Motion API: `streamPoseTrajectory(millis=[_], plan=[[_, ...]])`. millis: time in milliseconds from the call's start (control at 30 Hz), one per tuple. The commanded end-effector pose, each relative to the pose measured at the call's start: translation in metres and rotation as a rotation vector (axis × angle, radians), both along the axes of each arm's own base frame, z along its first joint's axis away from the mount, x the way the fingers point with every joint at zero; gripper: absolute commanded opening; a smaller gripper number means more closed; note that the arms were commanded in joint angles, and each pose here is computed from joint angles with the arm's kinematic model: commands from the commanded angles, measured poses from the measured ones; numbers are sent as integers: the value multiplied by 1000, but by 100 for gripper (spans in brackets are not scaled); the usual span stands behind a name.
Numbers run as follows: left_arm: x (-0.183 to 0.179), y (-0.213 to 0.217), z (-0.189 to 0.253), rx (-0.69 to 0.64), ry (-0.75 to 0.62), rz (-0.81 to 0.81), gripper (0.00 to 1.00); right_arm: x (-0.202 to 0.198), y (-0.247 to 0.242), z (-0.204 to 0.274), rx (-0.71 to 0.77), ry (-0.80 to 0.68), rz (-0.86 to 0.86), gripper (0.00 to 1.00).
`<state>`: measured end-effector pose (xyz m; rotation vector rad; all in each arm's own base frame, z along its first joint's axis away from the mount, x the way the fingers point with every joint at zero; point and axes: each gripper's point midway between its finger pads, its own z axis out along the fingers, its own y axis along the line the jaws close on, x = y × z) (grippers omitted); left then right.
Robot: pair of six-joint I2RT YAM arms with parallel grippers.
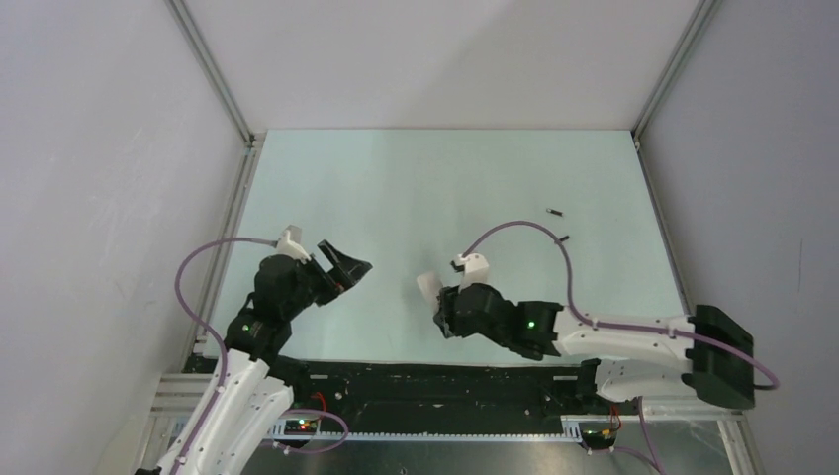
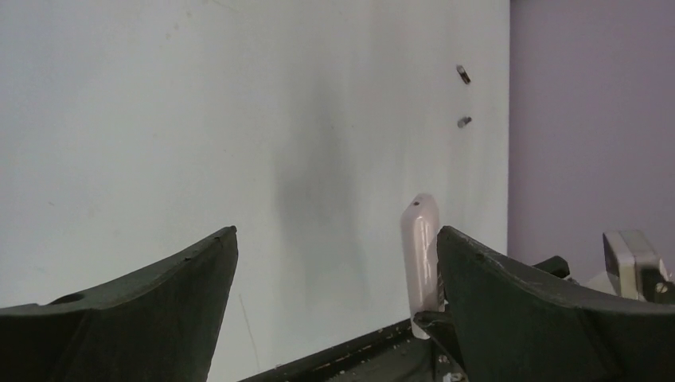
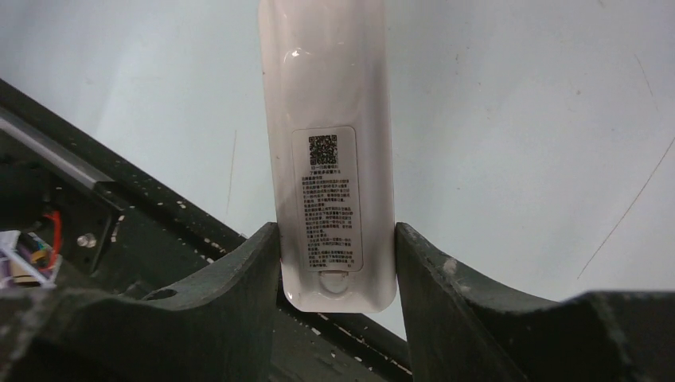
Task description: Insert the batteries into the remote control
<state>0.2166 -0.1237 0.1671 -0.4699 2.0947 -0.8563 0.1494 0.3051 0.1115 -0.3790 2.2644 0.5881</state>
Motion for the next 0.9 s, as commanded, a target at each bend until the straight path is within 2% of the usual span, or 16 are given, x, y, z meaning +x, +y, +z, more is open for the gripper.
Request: streamPoseTrajectory(millis=[0,100,233,533,867], plan=[[3,-26,20,-206,-55,-11,98,4,4,33,227,0,-5,29],[4,-33,29,-283,-75,-9,98,2,6,48,313,14,17,29],[7,-50,37,-371,-99,-40,97,0,11,55,350,20,41,29],[1,-94,47,-363,-103,-143,95,-4,23,65,411,32,74,29],[-5,-116,44,-345,-86,-197,80,-7,27,70,434,34,104,29]])
